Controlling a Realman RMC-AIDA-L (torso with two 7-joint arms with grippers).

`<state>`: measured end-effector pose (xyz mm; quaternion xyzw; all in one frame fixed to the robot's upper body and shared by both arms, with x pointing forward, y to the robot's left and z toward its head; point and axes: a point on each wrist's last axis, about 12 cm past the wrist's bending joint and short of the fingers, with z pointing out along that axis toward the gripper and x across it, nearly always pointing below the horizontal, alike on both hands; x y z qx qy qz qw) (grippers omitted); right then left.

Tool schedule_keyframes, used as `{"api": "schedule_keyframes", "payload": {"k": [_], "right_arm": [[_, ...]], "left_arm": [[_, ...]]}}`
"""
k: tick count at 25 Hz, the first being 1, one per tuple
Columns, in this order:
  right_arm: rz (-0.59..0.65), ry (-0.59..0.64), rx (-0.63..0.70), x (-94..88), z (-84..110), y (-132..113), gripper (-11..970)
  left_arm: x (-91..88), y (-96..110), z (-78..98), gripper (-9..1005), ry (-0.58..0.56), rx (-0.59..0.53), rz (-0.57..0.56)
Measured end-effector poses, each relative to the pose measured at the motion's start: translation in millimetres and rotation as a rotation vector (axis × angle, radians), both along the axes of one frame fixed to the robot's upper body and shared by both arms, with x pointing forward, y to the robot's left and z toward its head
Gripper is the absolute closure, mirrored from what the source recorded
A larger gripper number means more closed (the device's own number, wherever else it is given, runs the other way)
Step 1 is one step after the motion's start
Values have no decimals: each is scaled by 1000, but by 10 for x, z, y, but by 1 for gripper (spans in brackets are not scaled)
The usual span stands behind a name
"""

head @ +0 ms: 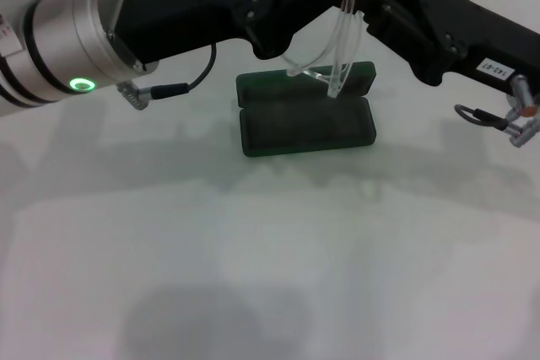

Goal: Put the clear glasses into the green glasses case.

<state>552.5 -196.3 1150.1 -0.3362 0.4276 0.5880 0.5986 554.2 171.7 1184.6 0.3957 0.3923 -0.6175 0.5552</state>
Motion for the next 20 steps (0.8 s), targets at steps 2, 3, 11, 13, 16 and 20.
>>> {"api": "schedule_keyframes", "payload": {"k": [2, 3, 11, 13, 16, 20], "right_arm": [[-14, 3, 6, -11, -12, -34, 890], [-25, 4, 10, -18, -18, -62, 890], [-98, 7, 28, -58, -54, -259, 890], [-110, 7, 32, -61, -58, -282, 890], [-118, 6, 34, -60, -59, -296, 890], [-114, 4, 32, -48, -50, -279, 890]], "left_arm": [[-4, 9, -7, 944, 2, -1, 3], [-7, 14, -12, 944, 4, -2, 5], [-13, 43, -23, 944, 7, -3, 13], [-14, 46, -23, 944, 7, -3, 13], [-13, 52, -23, 944, 6, -3, 14], [-12, 53, -22, 945, 6, -2, 14]]}}
